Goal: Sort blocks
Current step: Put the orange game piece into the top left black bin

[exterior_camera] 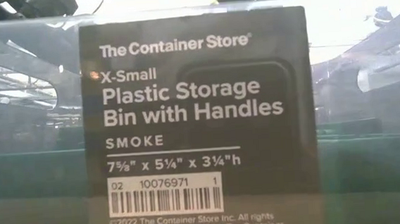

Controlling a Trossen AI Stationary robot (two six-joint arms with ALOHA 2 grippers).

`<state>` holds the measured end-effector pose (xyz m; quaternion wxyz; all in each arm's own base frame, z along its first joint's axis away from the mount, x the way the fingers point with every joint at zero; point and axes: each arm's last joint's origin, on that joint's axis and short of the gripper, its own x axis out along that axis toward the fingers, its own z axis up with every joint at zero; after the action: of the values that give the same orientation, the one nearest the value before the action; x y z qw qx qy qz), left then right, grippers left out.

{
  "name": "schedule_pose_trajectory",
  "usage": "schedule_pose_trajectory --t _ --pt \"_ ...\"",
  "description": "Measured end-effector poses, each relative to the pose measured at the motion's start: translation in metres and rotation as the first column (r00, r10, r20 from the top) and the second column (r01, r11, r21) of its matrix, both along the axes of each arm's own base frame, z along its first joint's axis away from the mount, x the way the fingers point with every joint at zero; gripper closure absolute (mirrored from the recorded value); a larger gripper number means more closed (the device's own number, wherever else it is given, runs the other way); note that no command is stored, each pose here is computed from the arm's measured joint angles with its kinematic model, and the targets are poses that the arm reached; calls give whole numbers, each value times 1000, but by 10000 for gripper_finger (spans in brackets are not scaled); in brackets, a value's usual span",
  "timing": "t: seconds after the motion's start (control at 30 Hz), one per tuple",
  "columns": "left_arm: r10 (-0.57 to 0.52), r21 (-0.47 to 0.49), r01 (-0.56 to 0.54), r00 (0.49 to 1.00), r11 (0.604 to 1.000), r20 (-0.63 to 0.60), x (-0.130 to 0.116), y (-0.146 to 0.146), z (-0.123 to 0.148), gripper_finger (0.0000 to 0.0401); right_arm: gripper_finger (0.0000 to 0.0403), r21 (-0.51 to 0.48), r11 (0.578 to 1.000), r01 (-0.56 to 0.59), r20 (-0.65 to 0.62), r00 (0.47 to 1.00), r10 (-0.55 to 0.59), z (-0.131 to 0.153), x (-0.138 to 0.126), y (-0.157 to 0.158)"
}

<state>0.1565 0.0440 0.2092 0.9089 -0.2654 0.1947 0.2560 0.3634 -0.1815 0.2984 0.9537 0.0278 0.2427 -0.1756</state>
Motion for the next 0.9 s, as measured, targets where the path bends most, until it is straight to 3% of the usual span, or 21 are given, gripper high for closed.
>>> schedule_pose_trajectory --t 0.2,0.43,0.63,0.9 --pt "40 22 -40 999 999 -5 -1 1 0 131 285 182 981 69 57 995 -81 -24 35 -48" --pt "48 26 -48 999 999 -6 -1 1 0 131 285 292 947 131 -51 991 -122 -43 83 -78" --pt "48 26 -48 999 999 -6 -1 1 0 131 283 433 877 208 -144 977 -160 -62 105 -90" --pt "48 26 -48 999 999 -9 -1 1 0 131 144 450 864 225 -150 973 -175 -61 107 -91"
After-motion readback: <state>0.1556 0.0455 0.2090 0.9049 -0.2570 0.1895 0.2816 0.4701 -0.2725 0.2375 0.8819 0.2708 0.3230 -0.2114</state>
